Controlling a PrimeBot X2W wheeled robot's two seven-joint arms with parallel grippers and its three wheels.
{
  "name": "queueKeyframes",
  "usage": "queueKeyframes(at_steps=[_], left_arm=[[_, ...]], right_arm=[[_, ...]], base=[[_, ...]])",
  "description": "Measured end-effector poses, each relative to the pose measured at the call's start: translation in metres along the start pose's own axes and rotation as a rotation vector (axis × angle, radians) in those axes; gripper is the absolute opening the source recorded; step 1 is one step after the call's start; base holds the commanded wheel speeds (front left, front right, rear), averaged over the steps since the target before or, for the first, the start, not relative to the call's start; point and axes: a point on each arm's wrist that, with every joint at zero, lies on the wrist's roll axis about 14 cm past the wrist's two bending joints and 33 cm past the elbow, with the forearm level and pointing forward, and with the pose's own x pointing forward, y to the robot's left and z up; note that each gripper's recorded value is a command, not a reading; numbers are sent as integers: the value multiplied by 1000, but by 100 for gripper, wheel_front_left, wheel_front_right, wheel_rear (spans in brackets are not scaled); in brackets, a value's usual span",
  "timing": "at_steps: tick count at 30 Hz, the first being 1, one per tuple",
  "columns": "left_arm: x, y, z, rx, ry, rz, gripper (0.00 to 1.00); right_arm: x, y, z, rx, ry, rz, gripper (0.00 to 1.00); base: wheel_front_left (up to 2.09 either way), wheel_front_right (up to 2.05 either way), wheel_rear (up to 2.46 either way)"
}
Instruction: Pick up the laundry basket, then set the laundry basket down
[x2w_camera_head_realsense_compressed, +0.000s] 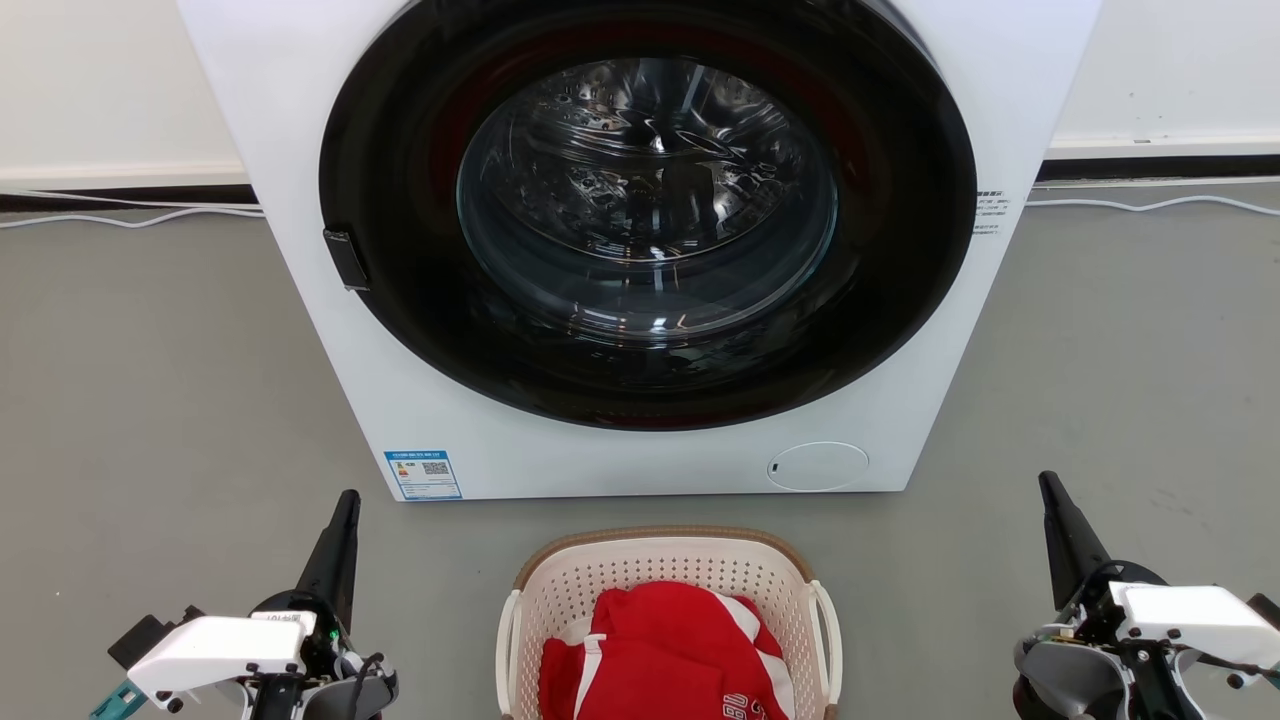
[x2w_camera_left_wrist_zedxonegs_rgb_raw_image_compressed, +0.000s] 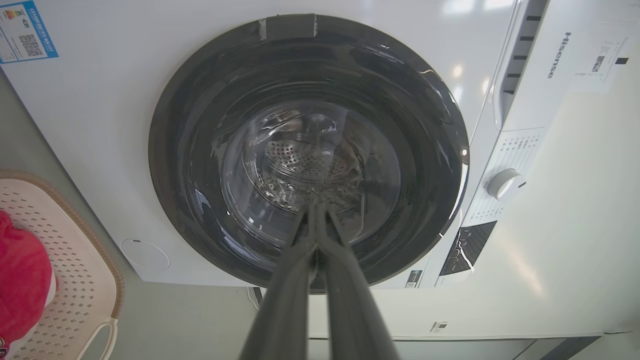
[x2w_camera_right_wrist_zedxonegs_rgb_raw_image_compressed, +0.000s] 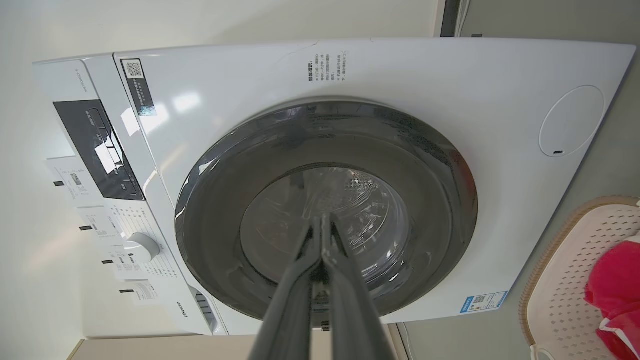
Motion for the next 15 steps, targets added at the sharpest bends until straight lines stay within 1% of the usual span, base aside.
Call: queueKeyframes(at_steps=[15], left_arm=[[0, 0, 0, 0, 0, 0, 0]], right_arm=[[0, 0, 0, 0, 0, 0, 0]], base=[[0, 0, 0]])
